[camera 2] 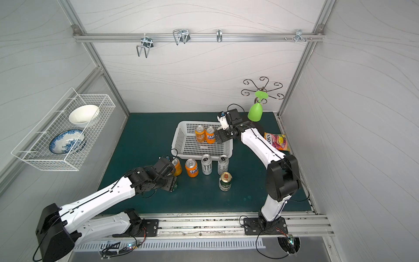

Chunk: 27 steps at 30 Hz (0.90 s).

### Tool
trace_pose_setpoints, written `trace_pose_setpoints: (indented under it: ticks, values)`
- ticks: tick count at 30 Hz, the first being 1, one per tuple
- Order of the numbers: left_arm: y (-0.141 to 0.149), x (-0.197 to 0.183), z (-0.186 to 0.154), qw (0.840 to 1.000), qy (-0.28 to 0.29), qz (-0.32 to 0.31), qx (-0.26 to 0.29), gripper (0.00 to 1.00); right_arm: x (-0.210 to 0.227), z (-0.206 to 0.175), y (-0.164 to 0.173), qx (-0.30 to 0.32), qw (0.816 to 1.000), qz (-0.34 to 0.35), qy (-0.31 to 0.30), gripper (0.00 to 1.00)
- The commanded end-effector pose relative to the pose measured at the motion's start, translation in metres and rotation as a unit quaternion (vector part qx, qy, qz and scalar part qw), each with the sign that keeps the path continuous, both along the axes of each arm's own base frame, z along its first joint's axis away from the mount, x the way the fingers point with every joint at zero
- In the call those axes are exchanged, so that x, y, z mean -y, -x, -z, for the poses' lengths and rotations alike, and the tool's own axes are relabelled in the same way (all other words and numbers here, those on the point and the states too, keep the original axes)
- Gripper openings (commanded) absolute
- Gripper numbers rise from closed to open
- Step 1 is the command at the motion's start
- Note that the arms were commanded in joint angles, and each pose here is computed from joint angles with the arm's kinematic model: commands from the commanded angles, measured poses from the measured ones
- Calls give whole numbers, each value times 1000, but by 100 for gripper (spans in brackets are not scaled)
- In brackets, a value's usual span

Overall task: Take out the drinks from the basket
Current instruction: Place the drink at the center of the board.

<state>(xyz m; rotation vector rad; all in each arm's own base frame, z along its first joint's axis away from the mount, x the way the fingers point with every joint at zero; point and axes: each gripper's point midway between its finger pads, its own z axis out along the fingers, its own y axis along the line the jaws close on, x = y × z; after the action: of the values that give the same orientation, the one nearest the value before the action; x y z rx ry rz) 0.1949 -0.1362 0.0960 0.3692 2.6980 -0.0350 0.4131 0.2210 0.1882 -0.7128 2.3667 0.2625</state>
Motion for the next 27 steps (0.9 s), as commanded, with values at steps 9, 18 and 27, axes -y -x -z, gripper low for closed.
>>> trace_pose_setpoints:
  ticks: [9, 18, 27]
  values:
    - [-13, 13, -7, 1000, 14, -6, 20, 72, 7, 12, -17, -25, 1000, 1, 17, 99]
    - [-14, 8, -18, 1000, 4, -10, 27, 89, 2, 27, -33, -41, 999, -7, 34, 96]
    - [-25, -7, -71, 995, -12, -16, 94, 98, 0, 44, -48, -57, 996, -21, 66, 91]
